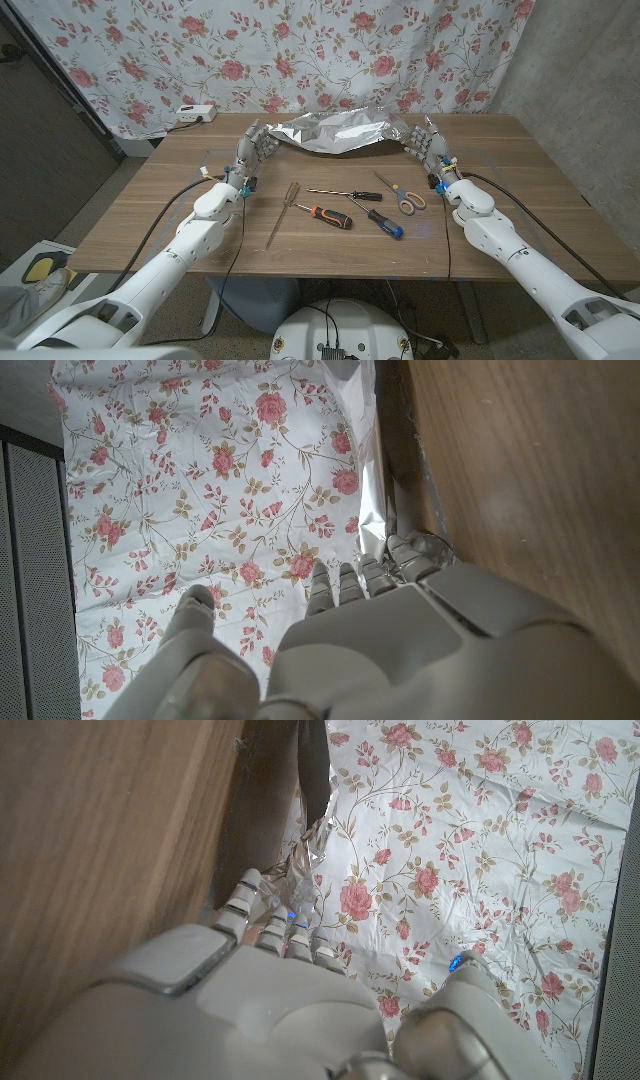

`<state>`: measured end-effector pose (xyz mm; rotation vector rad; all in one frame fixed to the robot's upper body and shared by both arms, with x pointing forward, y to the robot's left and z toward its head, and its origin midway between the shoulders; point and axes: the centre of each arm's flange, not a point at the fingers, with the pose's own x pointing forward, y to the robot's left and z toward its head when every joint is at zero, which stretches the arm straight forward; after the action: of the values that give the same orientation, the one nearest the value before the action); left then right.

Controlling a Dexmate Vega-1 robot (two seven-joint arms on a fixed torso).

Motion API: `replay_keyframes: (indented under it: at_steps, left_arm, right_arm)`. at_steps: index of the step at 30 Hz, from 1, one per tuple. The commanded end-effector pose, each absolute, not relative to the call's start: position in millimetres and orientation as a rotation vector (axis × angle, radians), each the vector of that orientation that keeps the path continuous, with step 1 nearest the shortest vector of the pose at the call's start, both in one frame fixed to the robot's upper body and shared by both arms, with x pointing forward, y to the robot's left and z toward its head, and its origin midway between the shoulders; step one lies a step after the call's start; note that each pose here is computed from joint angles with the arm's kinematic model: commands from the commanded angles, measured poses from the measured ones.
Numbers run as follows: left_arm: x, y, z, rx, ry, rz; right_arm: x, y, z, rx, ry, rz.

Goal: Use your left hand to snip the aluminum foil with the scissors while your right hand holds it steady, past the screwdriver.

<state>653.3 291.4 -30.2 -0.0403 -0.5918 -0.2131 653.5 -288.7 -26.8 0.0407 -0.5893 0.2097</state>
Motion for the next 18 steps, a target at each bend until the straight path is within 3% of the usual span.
replay_keyframes:
  at_steps: [1,18]
  left_arm:
    - [652,296,-33,-0.044,-0.594,-0.210]
    - [648,299,-36,-0.038,-0.625,-0.234]
  right_arm:
    - [654,-286,-25,0.048,-0.586,0.213]
    - [634,-286,-24,0.012,-0.603,0.147]
